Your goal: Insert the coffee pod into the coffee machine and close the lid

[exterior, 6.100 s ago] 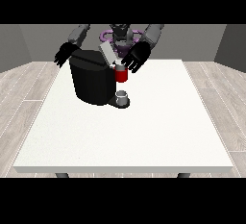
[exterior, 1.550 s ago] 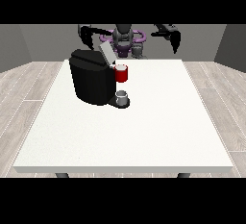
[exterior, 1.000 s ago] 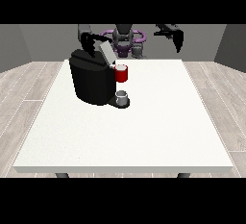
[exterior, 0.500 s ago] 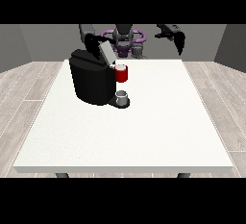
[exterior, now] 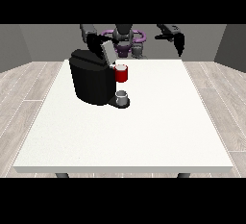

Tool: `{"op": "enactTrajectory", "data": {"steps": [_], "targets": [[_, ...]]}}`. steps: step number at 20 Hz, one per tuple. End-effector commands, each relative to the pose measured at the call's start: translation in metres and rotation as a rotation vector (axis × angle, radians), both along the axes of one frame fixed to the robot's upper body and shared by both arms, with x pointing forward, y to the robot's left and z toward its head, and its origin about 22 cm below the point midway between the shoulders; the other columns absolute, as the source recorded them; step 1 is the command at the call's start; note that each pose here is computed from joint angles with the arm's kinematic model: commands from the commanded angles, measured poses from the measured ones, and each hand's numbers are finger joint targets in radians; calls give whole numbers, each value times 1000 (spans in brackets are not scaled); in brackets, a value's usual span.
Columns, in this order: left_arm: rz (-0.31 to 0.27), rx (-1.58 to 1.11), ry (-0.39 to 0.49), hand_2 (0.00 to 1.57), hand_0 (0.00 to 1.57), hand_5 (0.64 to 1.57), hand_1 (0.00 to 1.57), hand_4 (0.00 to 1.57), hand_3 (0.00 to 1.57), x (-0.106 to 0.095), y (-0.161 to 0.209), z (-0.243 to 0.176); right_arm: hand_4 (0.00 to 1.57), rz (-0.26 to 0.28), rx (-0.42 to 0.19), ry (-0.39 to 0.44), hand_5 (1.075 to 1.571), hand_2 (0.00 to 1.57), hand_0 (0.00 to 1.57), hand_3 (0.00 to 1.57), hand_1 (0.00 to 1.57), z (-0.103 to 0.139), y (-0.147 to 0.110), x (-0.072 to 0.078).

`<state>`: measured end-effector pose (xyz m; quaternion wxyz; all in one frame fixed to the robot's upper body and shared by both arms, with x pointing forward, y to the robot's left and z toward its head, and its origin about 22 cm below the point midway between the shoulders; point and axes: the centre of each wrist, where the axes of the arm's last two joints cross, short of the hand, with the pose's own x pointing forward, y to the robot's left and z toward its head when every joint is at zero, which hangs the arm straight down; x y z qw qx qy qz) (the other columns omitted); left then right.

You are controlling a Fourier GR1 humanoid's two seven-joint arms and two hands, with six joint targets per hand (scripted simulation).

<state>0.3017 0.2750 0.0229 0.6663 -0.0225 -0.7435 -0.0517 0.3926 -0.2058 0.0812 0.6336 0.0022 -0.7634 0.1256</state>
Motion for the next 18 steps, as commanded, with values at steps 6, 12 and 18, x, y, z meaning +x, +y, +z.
{"op": "enactTrajectory", "data": {"steps": [6, 12, 18], "targets": [[17, 10, -22, 0, 0, 1571, 0, 156, 0, 3, 0, -4, 0, 61, -78, -36, 1571, 0, 0, 0, 0, 19, 24, 13], [-33, 1, -46, 0, 0, 1571, 0, 0, 0, 13, 3, 22, 124, 51, -139, -82, 1571, 0, 0, 0, 0, 22, 28, 19], [-27, 12, -85, 0, 0, 1571, 0, 202, 0, 4, -39, 2, 125, 97, -103, -71, 1571, 0, 0, 0, 0, 26, 56, 17]]}}
